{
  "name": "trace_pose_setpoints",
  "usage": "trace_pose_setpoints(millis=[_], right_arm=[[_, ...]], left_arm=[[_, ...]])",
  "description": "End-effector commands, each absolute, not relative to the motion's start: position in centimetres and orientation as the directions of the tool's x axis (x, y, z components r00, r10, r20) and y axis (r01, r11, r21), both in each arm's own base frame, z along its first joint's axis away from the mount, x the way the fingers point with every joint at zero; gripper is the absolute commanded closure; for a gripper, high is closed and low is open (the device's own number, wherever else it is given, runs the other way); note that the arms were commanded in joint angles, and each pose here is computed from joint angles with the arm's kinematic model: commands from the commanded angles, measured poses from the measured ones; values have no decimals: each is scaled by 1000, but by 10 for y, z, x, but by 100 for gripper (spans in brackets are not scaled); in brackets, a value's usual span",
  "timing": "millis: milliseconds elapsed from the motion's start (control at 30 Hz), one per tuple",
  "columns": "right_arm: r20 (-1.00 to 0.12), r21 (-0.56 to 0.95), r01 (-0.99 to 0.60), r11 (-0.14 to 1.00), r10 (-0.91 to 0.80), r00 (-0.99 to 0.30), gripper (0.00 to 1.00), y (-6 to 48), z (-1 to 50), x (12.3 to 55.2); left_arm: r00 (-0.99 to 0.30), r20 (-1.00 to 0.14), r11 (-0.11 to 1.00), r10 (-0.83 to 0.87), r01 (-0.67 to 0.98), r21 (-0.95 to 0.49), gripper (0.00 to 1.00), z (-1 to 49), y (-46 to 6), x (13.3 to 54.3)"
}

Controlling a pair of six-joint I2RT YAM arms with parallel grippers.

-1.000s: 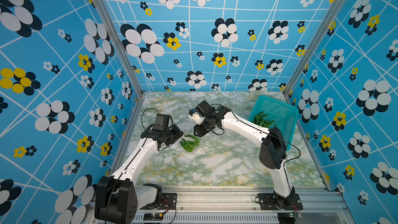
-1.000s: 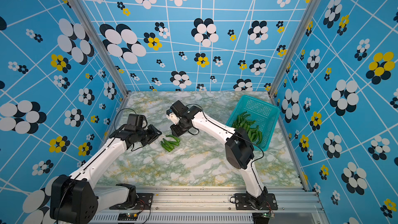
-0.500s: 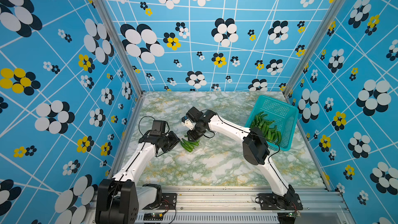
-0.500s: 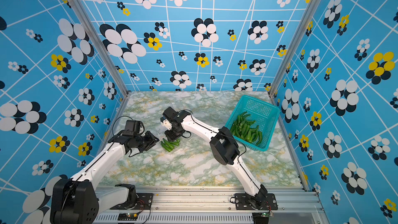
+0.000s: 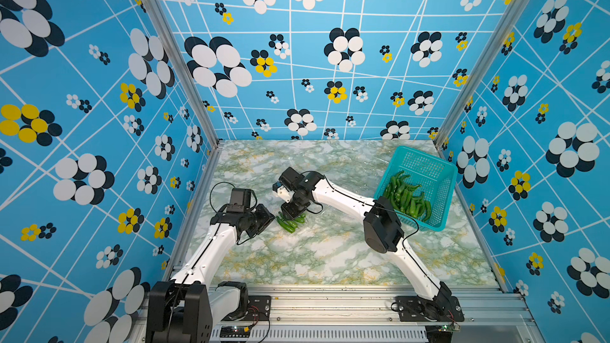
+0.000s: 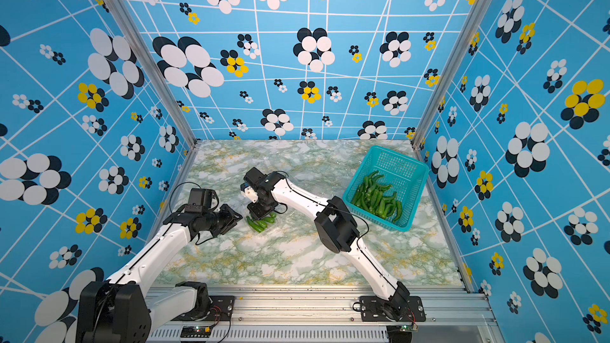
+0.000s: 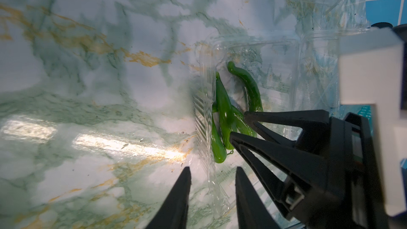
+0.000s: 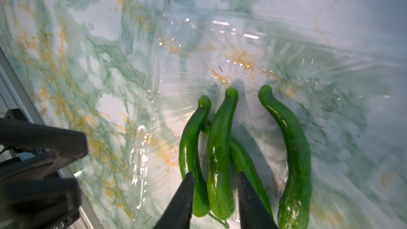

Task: Take small green peppers out of containers
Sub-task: Pick up the green pepper from the packing box.

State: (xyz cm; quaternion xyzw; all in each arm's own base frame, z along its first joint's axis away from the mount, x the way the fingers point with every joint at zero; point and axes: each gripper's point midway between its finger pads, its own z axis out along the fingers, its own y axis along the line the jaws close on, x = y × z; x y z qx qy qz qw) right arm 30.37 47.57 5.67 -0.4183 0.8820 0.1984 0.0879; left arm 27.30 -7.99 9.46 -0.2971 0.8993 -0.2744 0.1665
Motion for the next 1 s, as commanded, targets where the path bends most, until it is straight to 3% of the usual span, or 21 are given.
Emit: trace_pose_setpoints(millis=[0, 533, 833, 967], right_arm=[[-288, 272, -785, 557, -731, -618, 65, 476, 48, 296], [-247, 269, -784, 560, -747, -618, 66, 472, 30, 291], [-258, 271, -786, 556, -744, -616, 89, 473, 39, 291], [-285, 284, -789, 544, -738, -612, 93, 473, 60, 288]], left_arm=[[-771, -142, 672, -620, -429, -604, 64, 95, -79, 271], [-769, -141, 666, -624, -428, -611, 64, 93, -78, 269], [-765, -138, 663, -629, -434, -610, 64, 91, -77, 268], [-765, -135, 663, -630, -439, -606, 64, 89, -76, 268]])
